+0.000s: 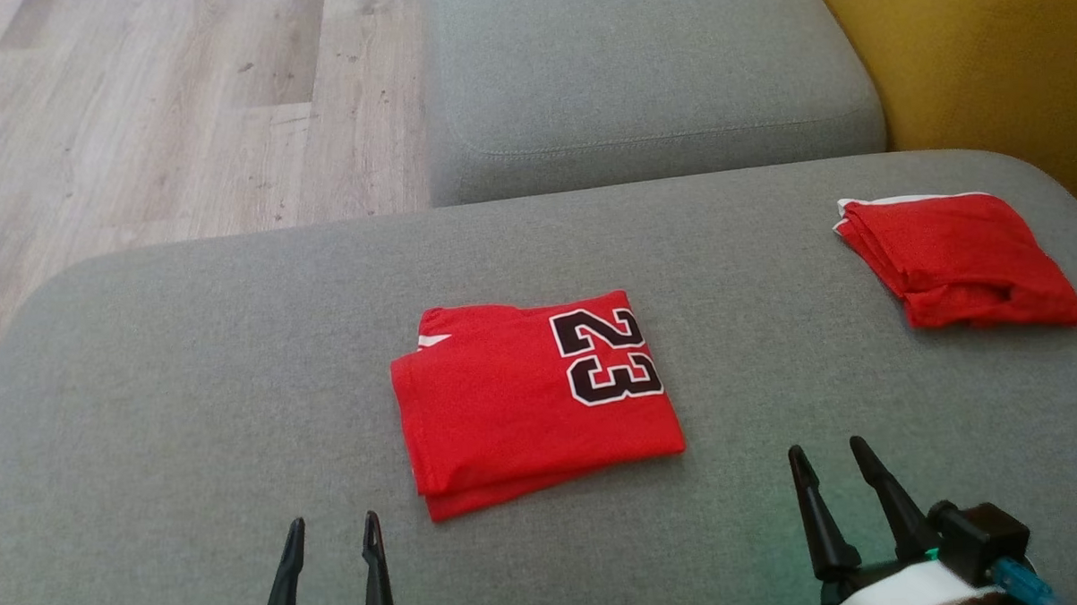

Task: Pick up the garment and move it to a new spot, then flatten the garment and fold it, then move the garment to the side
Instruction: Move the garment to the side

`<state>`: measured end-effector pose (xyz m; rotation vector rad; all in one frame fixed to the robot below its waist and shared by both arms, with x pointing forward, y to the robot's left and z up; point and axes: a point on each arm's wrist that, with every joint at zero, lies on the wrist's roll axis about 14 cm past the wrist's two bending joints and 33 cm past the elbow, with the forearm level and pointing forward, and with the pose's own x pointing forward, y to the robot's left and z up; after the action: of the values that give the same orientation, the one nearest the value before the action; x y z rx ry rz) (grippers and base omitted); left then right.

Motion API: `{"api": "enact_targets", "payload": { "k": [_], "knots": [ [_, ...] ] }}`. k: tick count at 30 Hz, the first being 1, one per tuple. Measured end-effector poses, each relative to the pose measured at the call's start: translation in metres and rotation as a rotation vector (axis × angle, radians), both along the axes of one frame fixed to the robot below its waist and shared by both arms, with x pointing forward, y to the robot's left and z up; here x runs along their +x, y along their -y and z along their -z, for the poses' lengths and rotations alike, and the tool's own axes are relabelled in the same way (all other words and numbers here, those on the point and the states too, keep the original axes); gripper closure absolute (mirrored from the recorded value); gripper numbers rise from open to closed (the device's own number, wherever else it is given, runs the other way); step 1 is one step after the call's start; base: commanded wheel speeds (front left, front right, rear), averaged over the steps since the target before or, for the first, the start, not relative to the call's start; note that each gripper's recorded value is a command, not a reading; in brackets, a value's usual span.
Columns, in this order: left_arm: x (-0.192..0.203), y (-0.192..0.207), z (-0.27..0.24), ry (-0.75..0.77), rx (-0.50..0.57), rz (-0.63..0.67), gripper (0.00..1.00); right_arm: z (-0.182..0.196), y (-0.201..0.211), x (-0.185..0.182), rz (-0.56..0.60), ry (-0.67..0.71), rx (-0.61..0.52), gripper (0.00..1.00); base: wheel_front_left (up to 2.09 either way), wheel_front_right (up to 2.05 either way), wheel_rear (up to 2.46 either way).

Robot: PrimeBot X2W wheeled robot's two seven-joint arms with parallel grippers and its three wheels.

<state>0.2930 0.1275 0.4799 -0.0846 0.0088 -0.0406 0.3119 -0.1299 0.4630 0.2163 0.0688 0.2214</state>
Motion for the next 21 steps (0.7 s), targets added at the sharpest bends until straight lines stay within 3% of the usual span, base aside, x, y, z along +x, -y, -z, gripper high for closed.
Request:
{"api": "enact_targets", "payload": {
  "k": [21],
  "knots": [
    [0.0003,-0.0012,0.0067,-0.027,-0.017,-0.002,0.00,0.0061,-0.0016,0.0007,-0.003,-0.025,0.014,0.00,0.00,0.00,0.00]
  ]
}}
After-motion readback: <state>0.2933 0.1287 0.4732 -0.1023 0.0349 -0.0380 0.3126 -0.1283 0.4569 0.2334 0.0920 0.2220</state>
